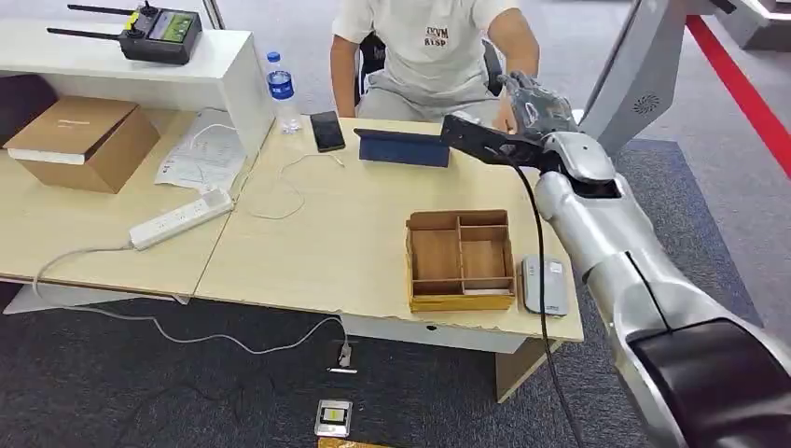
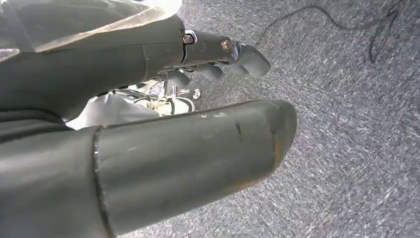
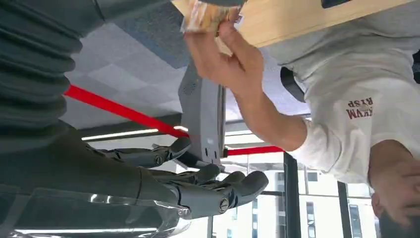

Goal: Pass the card to the sensor for recognition and then transmit it.

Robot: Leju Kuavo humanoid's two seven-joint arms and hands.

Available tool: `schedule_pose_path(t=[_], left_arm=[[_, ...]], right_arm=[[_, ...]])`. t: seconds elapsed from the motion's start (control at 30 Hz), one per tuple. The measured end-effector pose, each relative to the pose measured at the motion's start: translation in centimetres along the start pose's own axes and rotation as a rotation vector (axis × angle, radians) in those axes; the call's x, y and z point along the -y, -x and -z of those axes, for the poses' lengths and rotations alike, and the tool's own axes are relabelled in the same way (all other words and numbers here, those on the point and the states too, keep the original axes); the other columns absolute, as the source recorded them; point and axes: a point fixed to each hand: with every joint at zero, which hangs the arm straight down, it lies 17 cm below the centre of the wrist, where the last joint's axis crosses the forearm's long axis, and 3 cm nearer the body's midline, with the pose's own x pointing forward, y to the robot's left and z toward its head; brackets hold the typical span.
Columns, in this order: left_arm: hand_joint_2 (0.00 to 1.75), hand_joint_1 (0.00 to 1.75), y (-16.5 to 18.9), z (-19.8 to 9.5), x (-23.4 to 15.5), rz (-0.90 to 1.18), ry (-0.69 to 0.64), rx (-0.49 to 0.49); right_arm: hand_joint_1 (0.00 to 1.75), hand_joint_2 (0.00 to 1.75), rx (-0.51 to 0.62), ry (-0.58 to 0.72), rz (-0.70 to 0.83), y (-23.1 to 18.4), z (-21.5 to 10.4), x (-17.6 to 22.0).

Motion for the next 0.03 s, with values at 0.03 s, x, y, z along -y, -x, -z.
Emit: schedule_pose_path(t=[0.03], left_arm=[[0.0, 0.0, 0.03, 0.0, 0.01, -0.001, 0.0, -0.001]], right_arm=[[0.0, 0.0, 0.006, 0.005, -0.003, -0.13, 0.03, 0.12]])
